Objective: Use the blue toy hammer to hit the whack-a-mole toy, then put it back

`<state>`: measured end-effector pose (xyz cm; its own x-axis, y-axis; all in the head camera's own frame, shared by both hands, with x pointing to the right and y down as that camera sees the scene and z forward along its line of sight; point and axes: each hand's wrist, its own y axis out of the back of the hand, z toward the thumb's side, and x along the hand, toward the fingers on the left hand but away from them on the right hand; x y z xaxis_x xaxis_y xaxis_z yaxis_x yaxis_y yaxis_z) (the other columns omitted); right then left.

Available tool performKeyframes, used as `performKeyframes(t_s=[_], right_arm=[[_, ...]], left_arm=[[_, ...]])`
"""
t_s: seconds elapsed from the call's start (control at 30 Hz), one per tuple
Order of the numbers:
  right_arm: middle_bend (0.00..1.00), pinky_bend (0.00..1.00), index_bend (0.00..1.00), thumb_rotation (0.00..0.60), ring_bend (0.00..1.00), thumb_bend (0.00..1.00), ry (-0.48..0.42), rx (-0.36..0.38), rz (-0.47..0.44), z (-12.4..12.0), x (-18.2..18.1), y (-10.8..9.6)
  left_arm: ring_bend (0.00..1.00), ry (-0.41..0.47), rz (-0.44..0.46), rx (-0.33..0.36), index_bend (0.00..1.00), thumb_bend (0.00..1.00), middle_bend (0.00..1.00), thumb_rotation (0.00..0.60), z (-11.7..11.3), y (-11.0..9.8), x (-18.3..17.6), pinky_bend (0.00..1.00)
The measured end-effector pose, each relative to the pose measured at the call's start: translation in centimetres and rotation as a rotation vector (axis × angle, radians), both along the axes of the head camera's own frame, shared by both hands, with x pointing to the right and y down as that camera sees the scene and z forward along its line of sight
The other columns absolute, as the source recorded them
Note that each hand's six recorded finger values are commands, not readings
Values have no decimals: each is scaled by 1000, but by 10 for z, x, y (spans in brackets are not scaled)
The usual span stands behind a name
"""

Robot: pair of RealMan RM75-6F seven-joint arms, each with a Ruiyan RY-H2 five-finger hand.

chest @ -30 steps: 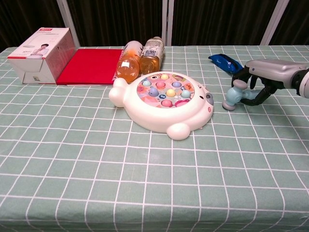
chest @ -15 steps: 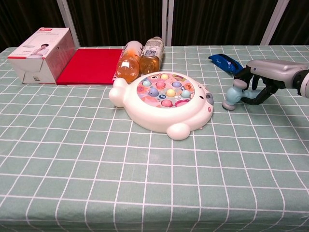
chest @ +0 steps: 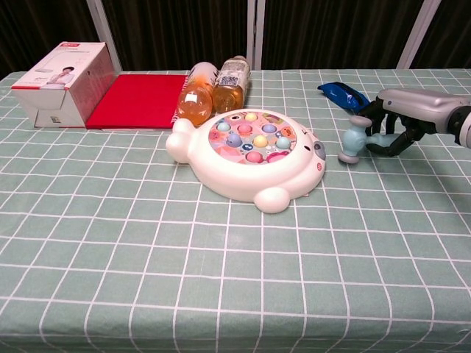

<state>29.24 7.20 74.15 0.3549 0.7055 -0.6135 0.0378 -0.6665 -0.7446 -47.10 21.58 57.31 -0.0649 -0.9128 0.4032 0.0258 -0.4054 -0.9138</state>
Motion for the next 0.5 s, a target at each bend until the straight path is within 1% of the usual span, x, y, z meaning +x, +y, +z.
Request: performKeyframes(t_s=[0.07, 0.13, 0.3, 0.43, 0.5], right_arm=[[526, 516, 590, 600, 432, 553, -9, 9, -1, -2, 0, -1], [543, 542, 612, 600, 451, 589, -20, 24, -3, -4, 0, -2], [587, 605, 669, 600, 500, 623, -37, 82, -27, -16, -1, -7], [631, 694, 730, 600, 560, 662, -33, 142, -78, -33, -1, -10], [644, 719, 746, 600, 580, 669, -22, 162, -105, -39, -2, -10]], left_arm=[[48, 0, 1, -1, 204, 0, 150, 600, 0, 0, 0, 17], [48, 1, 2, -3, 204, 0, 150, 600, 0, -1, 1, 17], [48, 4, 4, -7, 204, 0, 149, 600, 0, -1, 2, 17], [48, 10, 8, -7, 204, 0, 150, 600, 0, -1, 3, 17], [48, 12, 8, -9, 204, 0, 150, 600, 0, -1, 3, 17]])
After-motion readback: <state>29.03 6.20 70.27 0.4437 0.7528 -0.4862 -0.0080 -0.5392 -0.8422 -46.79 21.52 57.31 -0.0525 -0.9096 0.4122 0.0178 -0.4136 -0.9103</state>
